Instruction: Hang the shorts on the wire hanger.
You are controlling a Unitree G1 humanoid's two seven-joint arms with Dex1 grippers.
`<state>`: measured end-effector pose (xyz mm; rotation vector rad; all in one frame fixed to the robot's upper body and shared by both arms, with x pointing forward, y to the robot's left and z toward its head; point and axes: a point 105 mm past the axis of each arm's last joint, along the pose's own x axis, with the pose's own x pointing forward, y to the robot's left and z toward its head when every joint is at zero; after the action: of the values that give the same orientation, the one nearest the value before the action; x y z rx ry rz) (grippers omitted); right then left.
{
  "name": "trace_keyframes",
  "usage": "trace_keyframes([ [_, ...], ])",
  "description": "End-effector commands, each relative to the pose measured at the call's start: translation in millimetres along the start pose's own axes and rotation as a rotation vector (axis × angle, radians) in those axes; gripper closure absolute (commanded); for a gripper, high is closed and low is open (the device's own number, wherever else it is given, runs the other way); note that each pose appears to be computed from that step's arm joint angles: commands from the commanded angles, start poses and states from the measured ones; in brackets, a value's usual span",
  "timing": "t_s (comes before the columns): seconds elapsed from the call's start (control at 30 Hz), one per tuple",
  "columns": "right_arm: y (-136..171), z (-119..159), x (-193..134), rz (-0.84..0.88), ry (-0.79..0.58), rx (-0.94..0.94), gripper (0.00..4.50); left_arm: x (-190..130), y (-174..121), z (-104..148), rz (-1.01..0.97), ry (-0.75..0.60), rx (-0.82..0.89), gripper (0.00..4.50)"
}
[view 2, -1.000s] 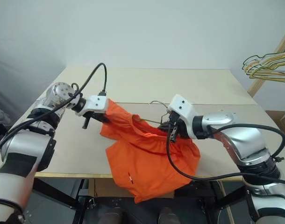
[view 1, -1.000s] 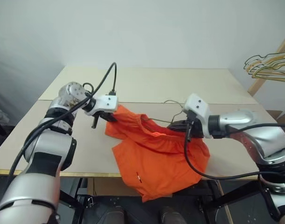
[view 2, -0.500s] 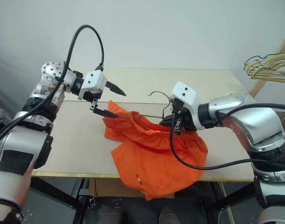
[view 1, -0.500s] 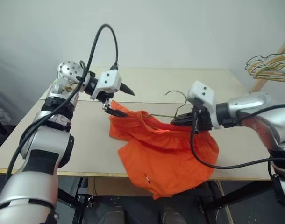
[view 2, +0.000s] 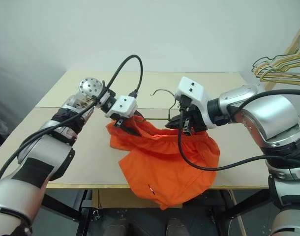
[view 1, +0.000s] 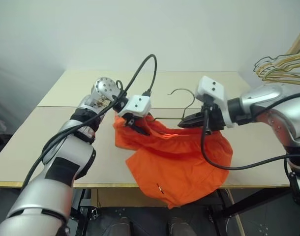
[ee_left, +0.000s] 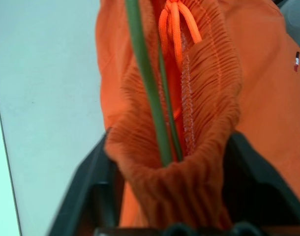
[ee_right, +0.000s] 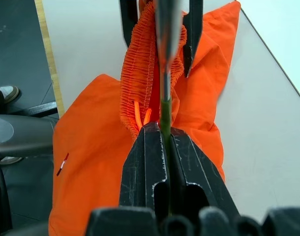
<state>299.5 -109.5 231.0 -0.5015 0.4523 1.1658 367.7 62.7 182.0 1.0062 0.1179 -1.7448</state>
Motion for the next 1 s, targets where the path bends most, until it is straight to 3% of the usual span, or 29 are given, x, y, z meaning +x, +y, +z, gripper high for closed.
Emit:
trace_keyframes([
  [0.03, -3, 11, -13, -0.039, -0.022, -0.032, 4.5, -9, 8, 8, 0.031, -0.002, 0.032, 3.2],
  [0.17, -3, 10, -16, -0.054, -0.017, -0.037, 4.5, -10, 7, 5, 0.034, 0.004, 0.021, 4.47],
  [0.27, -4, 9, -17, -0.073, -0.022, -0.061, 4.5, -11, 8, 5, 0.051, -0.002, 0.022, 4.47],
  [0.5, -8, -6, -49, -0.212, -0.032, -0.013, 2.4, -16, 9, 1, 0.084, -0.023, -0.028, 4.5],
  [0.73, 12, -30, -79, -0.245, 0.014, 0.026, 0.02, -19, 8, -2, 0.098, -0.015, -0.045, 4.5],
  [0.83, 14, -55, -73, -0.26, 0.135, 0.018, 0.02, -19, 9, -2, 0.101, -0.016, -0.045, 4.5],
  [1.0, -3, -86, -47, -0.315, 0.218, 0.066, 0.02, -18, 11, 1, 0.104, -0.025, -0.043, 4.5],
])
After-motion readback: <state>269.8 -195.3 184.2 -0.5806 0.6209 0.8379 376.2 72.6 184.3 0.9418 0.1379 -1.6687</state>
